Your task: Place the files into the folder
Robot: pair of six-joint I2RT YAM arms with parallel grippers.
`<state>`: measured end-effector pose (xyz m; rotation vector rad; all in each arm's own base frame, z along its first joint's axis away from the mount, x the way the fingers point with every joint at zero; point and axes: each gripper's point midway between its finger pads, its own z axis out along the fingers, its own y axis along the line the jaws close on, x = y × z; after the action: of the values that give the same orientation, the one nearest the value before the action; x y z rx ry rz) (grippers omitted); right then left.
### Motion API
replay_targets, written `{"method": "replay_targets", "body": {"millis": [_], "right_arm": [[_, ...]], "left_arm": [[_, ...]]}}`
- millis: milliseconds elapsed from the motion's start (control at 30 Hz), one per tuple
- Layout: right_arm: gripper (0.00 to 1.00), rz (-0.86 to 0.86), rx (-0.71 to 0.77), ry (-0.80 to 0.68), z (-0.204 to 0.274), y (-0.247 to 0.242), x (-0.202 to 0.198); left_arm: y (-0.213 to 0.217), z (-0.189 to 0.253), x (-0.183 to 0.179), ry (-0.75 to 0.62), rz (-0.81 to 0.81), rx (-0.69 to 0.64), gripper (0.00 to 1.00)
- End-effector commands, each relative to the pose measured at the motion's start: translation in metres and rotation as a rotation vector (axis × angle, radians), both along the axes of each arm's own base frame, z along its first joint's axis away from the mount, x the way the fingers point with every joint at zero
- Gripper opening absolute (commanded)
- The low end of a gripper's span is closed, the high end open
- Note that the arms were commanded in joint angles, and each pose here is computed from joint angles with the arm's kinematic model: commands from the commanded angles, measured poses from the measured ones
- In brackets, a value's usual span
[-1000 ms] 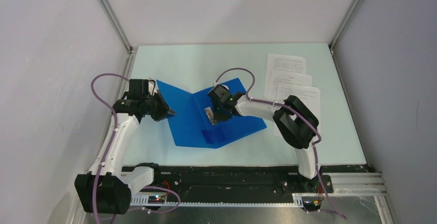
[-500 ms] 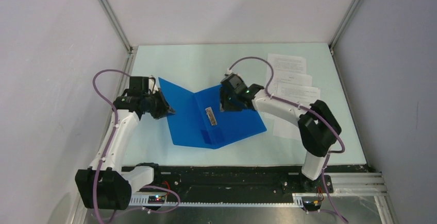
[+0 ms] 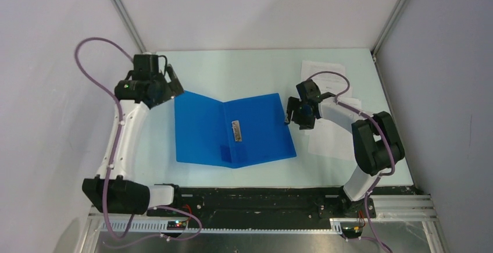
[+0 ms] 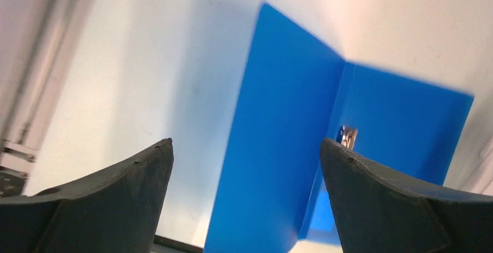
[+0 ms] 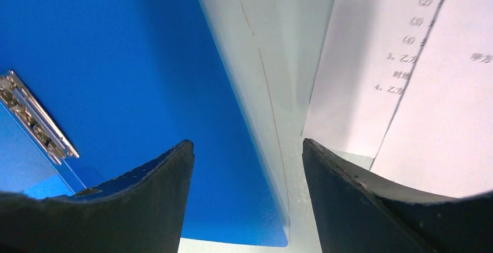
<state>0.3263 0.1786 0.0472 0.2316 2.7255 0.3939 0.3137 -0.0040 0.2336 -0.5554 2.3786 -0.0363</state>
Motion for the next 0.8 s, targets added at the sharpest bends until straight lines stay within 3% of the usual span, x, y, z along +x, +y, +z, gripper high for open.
{"method": "replay_targets", "body": {"millis": [0,133,267,400,600,767], "right_arm": [[0.73,0.077,0.086,0.000,0.004,0.014,-0.008],[0.74,0.081,0.145,0.017,-0.006,0.020,-0.011],[0.74,0.050,0.188,0.038,-0.011,0.019,-0.009],[0.74,0.029,0.210,0.042,-0.011,0.014,-0.008],[0.74,0.032,0.196,0.050,-0.017,0.007,-0.013],[0.74,0.042,0.259,0.075,-0.021,0.009,-0.018]], "left_arm": [[0.022,0.081,-0.017,-0.200,0.081,0.157,1.00],[-0.044,0.100,-0.023,-0.259,-0.166,-0.014,0.97],[-0.123,0.055,-0.034,-0.106,-0.350,-0.226,0.89],[-0.171,0.011,-0.049,0.006,-0.429,-0.240,0.88],[-0.149,-0.073,-0.042,0.140,-0.248,-0.152,0.78],[-0.146,-0.130,-0.029,0.234,-0.194,-0.159,0.74]]}}
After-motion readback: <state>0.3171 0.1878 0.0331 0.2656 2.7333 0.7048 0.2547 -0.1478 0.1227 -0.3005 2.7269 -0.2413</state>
